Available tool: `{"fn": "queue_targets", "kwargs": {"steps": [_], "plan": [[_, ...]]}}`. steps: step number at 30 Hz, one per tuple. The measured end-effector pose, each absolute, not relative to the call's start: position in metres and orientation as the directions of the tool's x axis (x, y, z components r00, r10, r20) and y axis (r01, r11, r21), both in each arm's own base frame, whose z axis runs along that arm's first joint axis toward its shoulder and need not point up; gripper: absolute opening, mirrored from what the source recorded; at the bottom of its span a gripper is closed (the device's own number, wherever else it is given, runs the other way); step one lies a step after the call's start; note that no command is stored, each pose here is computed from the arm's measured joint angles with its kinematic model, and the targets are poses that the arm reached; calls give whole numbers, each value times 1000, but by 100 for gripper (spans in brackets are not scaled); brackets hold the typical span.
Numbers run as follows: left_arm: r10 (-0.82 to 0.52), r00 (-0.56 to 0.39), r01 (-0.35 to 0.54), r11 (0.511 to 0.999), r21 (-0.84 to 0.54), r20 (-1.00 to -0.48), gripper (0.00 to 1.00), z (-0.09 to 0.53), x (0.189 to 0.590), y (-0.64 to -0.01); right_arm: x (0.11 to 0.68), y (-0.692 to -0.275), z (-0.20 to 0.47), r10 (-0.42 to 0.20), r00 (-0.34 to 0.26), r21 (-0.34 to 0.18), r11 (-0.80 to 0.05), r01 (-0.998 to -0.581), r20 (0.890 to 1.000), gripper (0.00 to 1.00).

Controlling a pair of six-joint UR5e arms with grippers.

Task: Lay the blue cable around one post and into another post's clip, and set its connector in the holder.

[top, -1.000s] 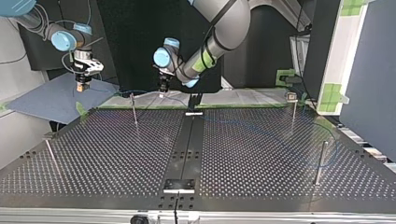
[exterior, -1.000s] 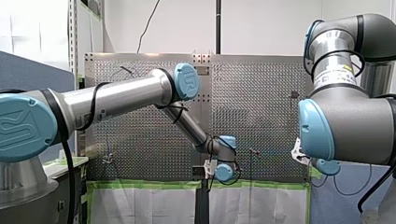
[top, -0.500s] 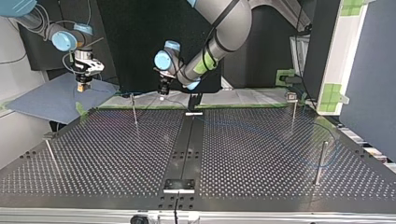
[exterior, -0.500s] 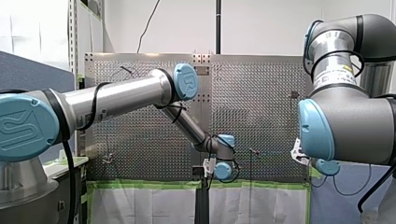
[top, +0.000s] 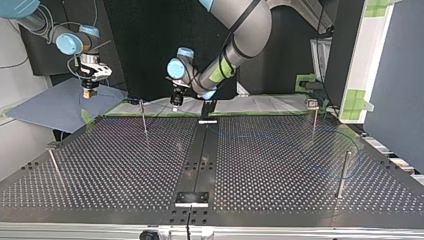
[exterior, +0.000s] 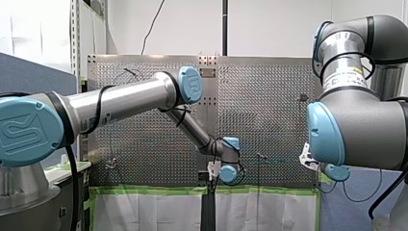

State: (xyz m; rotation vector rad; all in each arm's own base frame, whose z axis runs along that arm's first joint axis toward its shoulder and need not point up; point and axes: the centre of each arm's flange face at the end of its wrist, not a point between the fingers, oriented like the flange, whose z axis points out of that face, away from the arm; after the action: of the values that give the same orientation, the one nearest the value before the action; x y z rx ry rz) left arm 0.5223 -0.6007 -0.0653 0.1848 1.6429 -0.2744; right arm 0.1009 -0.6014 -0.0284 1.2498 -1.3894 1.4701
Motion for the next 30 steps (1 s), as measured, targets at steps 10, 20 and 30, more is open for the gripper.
{"fn": "queue_targets", "kwargs": {"steps": [10, 20, 30], "plan": [[-50, -84, 280, 957, -72, -995, 0, -61, 529, -601, 99, -603, -28, -99, -248, -260, -131, -957, 964, 0], [-55, -78, 277, 958, -75, -995, 0, -53, 534, -605, 98, -606, -26, -92, -255, -266, -131, -955, 963, 0], [-50, -82, 281, 957, -72, -995, 17, -53, 532, -606, 98, -606, -26, -91, -256, -266, -132, -955, 962, 0]]}}
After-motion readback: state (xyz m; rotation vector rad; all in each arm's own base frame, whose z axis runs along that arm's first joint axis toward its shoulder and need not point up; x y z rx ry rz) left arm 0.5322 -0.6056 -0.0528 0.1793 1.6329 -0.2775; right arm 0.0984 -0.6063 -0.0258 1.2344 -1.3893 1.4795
